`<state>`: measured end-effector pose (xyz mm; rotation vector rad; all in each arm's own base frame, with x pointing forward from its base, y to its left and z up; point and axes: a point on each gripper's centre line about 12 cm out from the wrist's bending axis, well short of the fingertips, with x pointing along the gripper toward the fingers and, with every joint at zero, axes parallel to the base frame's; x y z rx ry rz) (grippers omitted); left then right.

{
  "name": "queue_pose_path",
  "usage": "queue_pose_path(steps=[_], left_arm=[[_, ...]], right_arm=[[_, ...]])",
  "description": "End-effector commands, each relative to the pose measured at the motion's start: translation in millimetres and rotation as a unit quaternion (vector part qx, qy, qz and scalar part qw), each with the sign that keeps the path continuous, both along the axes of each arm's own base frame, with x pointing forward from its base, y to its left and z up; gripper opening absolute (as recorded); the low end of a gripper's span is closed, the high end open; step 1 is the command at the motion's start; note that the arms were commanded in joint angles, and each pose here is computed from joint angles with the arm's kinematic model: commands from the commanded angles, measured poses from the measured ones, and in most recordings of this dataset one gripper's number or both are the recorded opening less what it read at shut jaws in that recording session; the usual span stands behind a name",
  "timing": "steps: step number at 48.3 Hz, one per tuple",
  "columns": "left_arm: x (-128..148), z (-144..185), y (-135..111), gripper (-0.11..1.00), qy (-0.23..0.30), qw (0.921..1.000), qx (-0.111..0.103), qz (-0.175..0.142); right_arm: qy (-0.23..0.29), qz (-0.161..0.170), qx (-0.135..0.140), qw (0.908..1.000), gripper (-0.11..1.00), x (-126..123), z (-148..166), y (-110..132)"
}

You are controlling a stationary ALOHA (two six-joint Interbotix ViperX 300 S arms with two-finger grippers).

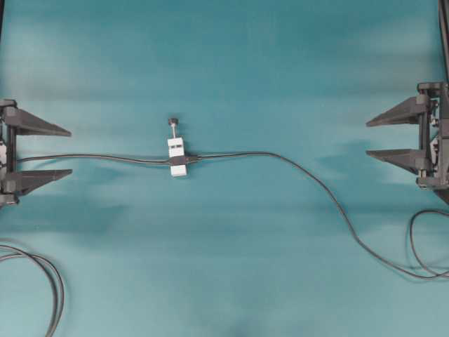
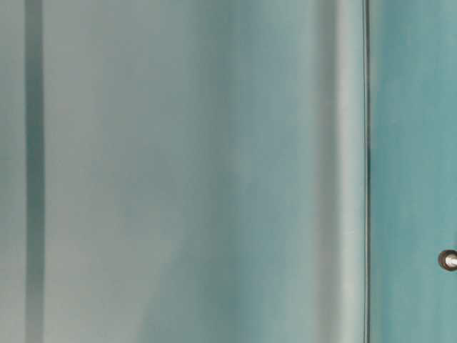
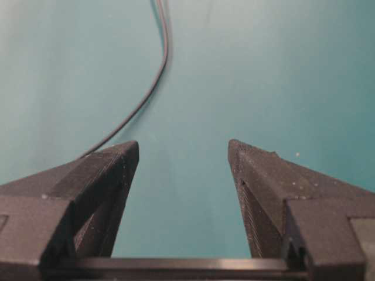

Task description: Insert the USB cable into the female connector supported by the left arm.

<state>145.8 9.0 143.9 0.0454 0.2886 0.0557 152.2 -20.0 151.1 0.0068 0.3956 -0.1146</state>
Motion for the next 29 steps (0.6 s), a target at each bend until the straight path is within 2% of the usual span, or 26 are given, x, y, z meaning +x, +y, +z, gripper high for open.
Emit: queue_pose_path(steps=[1, 8, 29], left_arm=[[1.9, 4.2, -0.8, 0.92, -0.007, 0.9999, 0.011, -0.006], [0.3, 4.8, -0.9, 0.92, -0.012, 0.9999, 0.008, -0.005], [-1.1, 5.2, -1.0, 0.92, -0.017, 0.9998, 0.007, -0.005]], right_arm=[[-0.006, 0.011, 0.001, 0.9999, 0.67, 2.7, 4.0, 3.2], [-0.004, 0.021, 0.007, 0.9997, 0.67, 1.7, 1.3, 7.2], [-0.004, 0.021, 0.007, 0.9998, 0.67, 1.9, 1.7, 7.1]])
